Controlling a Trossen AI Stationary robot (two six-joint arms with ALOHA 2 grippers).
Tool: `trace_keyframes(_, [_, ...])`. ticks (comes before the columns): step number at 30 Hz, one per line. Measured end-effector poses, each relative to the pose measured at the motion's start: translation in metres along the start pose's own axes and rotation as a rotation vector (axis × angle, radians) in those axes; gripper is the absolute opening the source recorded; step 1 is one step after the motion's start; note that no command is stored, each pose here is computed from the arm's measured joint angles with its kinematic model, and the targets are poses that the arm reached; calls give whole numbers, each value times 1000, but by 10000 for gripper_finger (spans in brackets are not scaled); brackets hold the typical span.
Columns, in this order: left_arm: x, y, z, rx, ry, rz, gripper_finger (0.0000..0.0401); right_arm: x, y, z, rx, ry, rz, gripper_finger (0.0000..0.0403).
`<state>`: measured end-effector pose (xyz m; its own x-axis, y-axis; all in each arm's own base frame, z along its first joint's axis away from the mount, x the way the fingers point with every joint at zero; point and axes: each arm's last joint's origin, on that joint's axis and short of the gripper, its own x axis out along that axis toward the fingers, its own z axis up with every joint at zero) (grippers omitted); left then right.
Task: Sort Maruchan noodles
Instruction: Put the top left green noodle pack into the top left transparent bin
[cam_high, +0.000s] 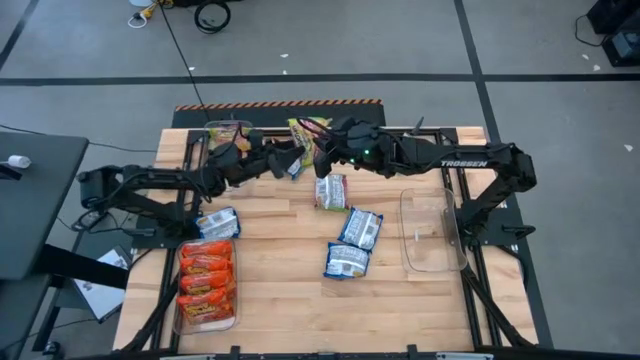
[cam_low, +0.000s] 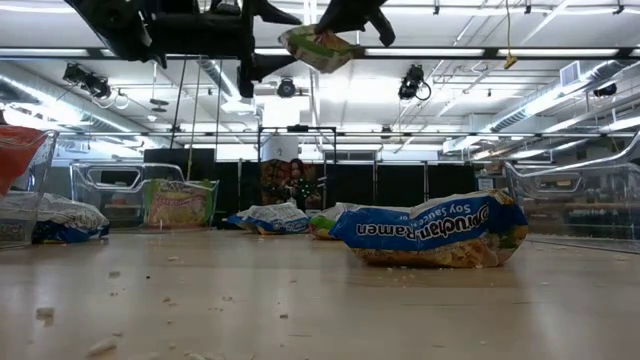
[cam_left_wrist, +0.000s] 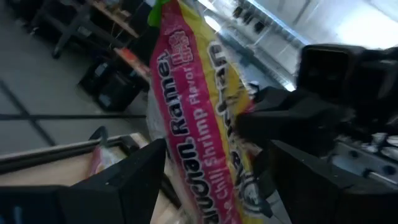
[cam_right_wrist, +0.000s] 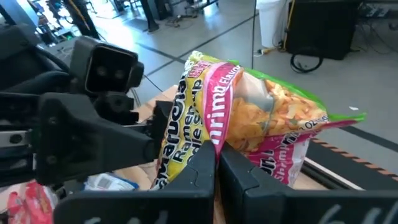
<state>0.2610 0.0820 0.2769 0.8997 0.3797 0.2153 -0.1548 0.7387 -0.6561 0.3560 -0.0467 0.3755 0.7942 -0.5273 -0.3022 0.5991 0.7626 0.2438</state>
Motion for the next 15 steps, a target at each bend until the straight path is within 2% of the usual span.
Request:
trace_keyframes(4, [0, 0, -1, 20, 12, -8, 245, 0, 2, 0, 4, 13, 48, 17])
trace_keyframes(12, [0, 1, -4, 144, 85, -42, 125, -1, 4, 0, 2, 21, 78, 31])
trace_keyframes(15, [-2, 3, 3, 178, 92, -50, 88, -5, 3, 3, 5, 13, 83, 52])
